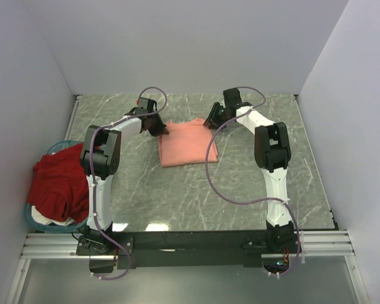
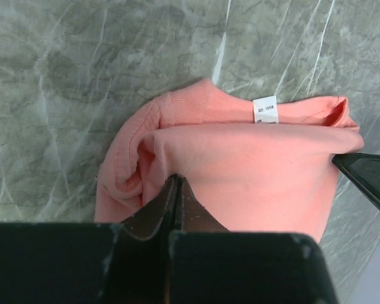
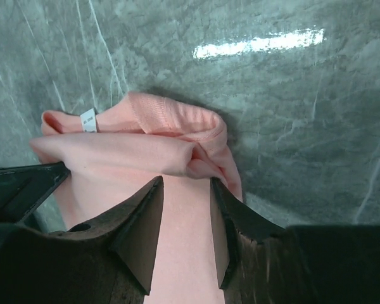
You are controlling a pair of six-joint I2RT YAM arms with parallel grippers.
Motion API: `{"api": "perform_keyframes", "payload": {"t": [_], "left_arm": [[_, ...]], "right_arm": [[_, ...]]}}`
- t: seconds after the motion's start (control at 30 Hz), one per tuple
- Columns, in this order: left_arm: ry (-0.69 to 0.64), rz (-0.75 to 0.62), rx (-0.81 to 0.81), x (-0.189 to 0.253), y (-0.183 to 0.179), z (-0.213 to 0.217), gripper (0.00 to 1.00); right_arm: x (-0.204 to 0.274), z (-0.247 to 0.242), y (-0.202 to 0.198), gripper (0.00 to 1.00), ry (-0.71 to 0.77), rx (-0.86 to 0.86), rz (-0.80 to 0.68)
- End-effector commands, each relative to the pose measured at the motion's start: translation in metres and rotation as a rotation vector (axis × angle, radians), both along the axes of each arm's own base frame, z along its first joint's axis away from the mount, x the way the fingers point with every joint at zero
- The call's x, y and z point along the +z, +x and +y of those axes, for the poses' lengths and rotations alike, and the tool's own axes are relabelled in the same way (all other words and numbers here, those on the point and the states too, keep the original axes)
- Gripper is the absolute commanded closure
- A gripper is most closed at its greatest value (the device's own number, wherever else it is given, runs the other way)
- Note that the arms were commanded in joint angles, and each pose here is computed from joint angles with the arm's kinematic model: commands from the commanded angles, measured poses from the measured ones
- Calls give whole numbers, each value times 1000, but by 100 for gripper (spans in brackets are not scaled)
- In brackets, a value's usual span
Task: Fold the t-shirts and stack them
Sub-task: Fold the tshirt, then neatly place the folded tshirt to the corner
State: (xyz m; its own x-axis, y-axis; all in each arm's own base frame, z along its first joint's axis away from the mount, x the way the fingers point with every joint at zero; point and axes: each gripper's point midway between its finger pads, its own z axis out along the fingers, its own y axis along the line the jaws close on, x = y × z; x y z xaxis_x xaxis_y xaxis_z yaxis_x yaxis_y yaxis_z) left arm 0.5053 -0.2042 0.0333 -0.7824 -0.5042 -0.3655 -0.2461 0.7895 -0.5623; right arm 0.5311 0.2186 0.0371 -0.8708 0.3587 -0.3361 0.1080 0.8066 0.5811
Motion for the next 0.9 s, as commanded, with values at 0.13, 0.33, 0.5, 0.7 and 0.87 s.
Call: {"api": "perform_keyframes", "payload": {"t": [0.13,0.33,0.5,0.7,0.87], "left_arm": [[-6,-35,-31,29,3,0,98],[-53,-150,-83,108,1,-7,86],[-115,-198,-109,162,-38,-19,84],[-151,-279,-206,203,-124,-40,81],[-149,-316,-290,201,-195,-30,79]], "right_arm": [[40,-18,4,57,-27,-17,-68],[85,-38,-4,54,-97,-35,-175],[86,-48,-26,54,-157,-23,-194],[65,-56,-52,54,-242,-14,-187],[46,-41,-65,54,-192,62,-176]]}}
